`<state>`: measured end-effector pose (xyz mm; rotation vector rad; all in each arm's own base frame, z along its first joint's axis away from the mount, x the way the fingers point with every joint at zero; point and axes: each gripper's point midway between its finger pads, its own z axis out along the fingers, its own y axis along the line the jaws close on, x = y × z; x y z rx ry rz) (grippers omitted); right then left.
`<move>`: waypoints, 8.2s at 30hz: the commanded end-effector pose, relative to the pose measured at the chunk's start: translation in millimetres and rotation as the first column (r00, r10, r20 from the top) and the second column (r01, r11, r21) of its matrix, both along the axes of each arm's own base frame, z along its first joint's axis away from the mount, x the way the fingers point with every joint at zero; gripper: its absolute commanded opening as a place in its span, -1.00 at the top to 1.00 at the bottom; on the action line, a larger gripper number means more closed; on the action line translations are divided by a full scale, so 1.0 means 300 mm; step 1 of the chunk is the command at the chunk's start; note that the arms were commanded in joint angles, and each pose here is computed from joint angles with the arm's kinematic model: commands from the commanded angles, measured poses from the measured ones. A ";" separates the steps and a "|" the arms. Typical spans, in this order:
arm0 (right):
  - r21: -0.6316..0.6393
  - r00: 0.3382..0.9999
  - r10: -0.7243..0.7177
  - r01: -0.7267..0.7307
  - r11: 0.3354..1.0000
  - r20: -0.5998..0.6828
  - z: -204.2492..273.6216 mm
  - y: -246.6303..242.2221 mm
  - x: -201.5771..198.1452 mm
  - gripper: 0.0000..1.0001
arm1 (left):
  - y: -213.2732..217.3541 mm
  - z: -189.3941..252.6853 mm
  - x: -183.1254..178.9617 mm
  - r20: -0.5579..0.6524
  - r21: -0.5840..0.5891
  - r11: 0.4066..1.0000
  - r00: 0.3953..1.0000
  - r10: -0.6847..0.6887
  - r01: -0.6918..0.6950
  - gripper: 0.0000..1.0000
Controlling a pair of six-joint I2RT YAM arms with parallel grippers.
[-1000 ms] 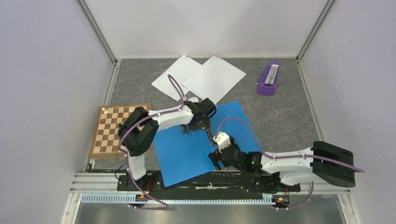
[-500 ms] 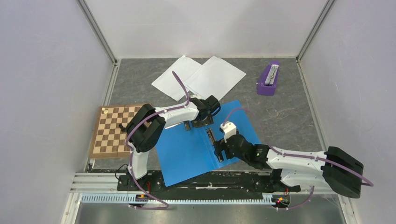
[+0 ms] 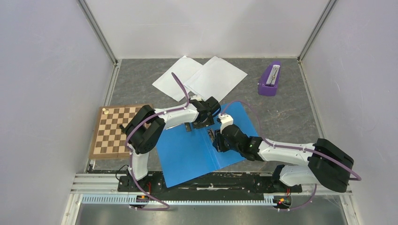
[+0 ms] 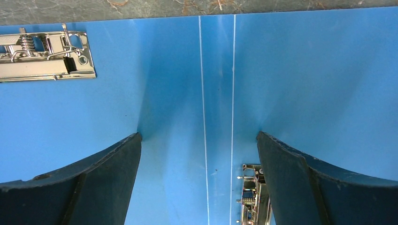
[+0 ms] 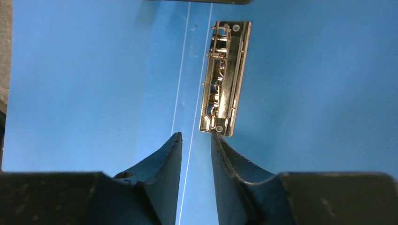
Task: Put the files into the folder
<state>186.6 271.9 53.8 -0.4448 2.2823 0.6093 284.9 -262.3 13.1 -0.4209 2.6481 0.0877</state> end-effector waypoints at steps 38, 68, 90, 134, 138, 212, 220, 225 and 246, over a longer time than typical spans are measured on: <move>-0.072 0.990 -0.135 0.132 0.989 -0.039 -0.125 -0.052 0.025 0.82 | 0.121 -0.231 -0.133 -0.171 0.133 0.991 0.985 0.034 -0.011 -0.98; -0.398 0.974 -0.227 0.214 0.892 0.014 -0.269 -0.250 -0.011 0.78 | 0.168 -0.349 -0.240 -0.290 0.105 0.994 0.957 0.021 0.010 -0.97; -0.503 0.955 -0.258 0.298 0.812 0.149 -0.270 -0.331 -0.016 0.61 | 0.199 -0.360 -0.239 -0.321 0.102 0.995 0.947 0.024 0.010 -0.96; -0.103 0.961 -0.177 0.202 0.974 0.213 0.039 -0.065 0.083 0.30 | -0.077 -0.246 -0.189 -0.267 -0.097 0.914 0.874 -0.406 0.395 -0.92; -0.071 0.959 -0.182 0.202 0.977 0.218 0.064 -0.073 0.076 0.29 | -0.114 -0.225 -0.209 -0.259 -0.113 0.893 0.855 -0.449 0.435 -0.91; 0.121 0.992 0.001 -0.017 0.992 0.127 0.084 0.007 0.064 0.53 | 0.051 0.401 0.046 0.101 -0.020 0.947 0.943 -0.317 0.321 -0.86; 0.081 0.993 -0.043 0.034 0.996 0.108 0.049 -0.013 0.137 0.53 | 0.074 0.414 0.048 0.110 -0.022 0.949 0.944 -0.311 0.315 -0.86; 0.060 0.994 -0.066 0.061 0.996 0.088 0.024 -0.019 0.173 0.53 | 0.078 0.428 0.059 0.124 -0.030 0.949 0.943 -0.308 0.314 -0.86; -0.001 0.990 -0.135 0.135 0.991 0.051 0.004 -0.039 0.255 0.46 | 0.050 0.483 0.115 0.160 -0.063 0.945 0.938 -0.306 0.319 -0.86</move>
